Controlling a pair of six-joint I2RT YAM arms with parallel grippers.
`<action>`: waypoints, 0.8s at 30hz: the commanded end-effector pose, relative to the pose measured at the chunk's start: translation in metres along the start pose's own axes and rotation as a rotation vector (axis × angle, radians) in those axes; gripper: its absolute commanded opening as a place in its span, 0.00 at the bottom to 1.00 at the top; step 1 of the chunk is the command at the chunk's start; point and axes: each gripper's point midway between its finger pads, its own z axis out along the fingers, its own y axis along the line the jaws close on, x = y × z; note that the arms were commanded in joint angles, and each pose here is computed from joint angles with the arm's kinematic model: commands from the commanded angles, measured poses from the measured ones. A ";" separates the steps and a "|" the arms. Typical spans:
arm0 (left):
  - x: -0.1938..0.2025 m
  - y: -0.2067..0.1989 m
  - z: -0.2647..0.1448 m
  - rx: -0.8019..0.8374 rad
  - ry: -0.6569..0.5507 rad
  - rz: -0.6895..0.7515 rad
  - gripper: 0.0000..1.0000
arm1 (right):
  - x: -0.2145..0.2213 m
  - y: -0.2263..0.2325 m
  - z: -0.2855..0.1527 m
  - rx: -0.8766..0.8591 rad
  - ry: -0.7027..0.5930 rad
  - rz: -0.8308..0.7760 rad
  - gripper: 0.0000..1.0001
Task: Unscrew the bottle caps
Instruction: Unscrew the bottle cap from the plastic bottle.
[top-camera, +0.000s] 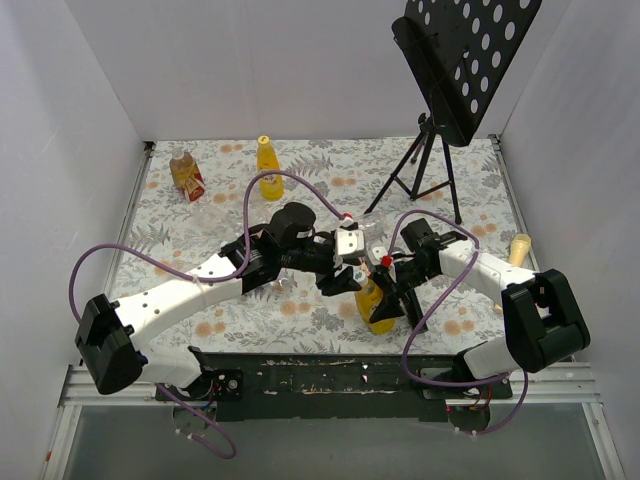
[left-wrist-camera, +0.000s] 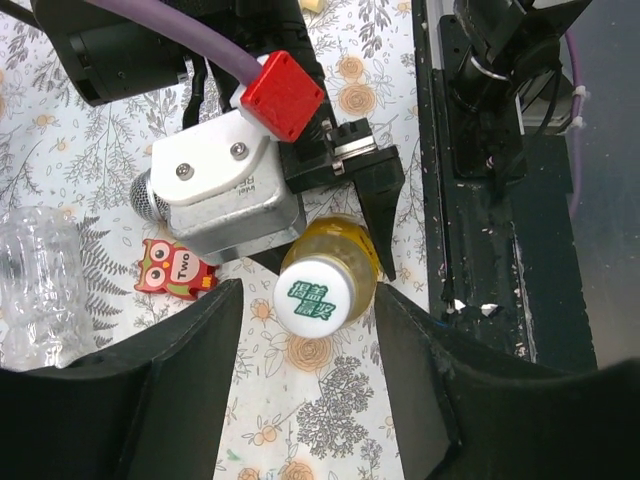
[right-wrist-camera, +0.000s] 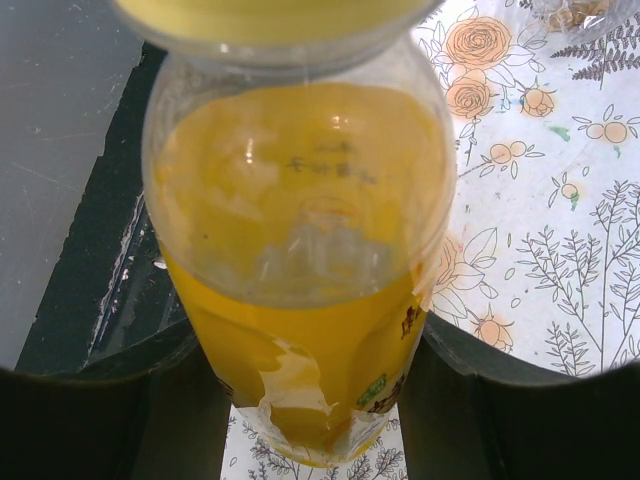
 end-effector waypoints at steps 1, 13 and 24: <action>-0.027 0.001 -0.003 0.022 -0.057 0.026 0.51 | -0.006 0.001 0.001 -0.017 -0.009 -0.008 0.15; -0.014 -0.005 0.000 0.068 0.021 -0.031 0.39 | -0.005 0.001 0.001 -0.016 -0.004 0.001 0.15; -0.016 -0.004 0.002 0.064 0.012 -0.053 0.27 | -0.004 0.000 0.001 -0.014 -0.002 0.000 0.15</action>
